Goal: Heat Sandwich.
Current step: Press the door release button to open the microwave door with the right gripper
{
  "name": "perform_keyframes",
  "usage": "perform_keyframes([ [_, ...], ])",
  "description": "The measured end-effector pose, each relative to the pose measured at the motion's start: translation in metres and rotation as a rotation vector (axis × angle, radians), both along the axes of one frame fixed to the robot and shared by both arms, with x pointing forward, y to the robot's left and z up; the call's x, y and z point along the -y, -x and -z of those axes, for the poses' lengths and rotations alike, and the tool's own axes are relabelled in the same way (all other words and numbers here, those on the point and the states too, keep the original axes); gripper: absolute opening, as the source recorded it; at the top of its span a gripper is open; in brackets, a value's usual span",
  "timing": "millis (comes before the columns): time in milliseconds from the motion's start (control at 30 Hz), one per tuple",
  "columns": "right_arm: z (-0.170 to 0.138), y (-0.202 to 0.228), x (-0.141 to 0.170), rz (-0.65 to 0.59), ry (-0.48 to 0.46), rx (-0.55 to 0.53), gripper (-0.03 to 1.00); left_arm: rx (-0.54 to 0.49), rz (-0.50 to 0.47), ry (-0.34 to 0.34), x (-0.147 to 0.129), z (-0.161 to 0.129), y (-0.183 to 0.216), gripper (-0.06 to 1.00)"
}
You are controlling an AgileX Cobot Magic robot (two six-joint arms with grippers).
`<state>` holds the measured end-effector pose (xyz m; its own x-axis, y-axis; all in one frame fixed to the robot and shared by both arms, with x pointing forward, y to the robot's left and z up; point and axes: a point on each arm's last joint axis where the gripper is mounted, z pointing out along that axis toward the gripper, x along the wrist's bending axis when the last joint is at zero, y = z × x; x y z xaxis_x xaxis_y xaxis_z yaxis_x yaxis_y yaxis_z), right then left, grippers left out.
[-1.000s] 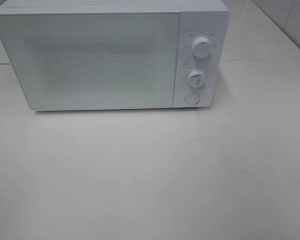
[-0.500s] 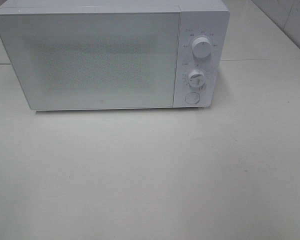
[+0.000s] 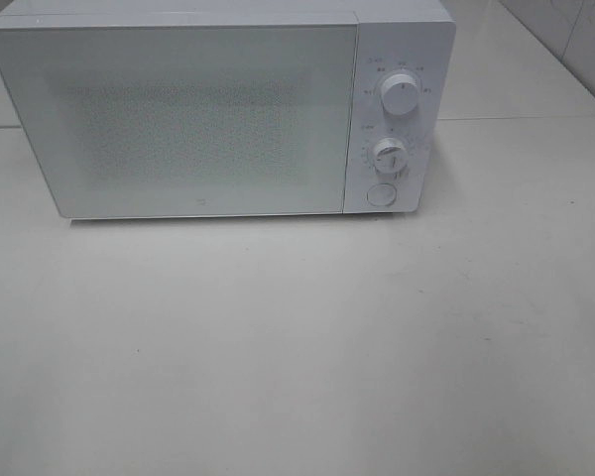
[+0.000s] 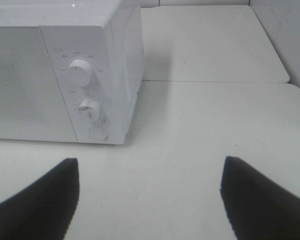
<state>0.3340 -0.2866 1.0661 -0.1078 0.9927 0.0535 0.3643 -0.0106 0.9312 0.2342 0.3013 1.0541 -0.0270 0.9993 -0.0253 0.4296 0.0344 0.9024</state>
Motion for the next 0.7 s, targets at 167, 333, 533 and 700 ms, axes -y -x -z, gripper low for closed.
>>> perform_keyframes([
  [167,0.005,-0.021,-0.002,0.006,0.001,-0.014,0.75,0.000,0.000,0.000,0.000,0.000,0.000,0.99],
  [333,0.011,-0.040,-0.003,0.012,0.003,-0.029,0.75,0.000,0.000,0.000,0.000,0.000,0.000,0.99],
  [533,0.019,-0.062,-0.005,0.018,0.006,-0.041,0.75,0.000,0.000,0.000,0.000,0.000,0.000,0.99],
  [700,0.026,-0.078,-0.006,0.029,-0.004,-0.030,0.75,0.000,0.000,0.000,0.000,0.000,0.000,0.99],
])
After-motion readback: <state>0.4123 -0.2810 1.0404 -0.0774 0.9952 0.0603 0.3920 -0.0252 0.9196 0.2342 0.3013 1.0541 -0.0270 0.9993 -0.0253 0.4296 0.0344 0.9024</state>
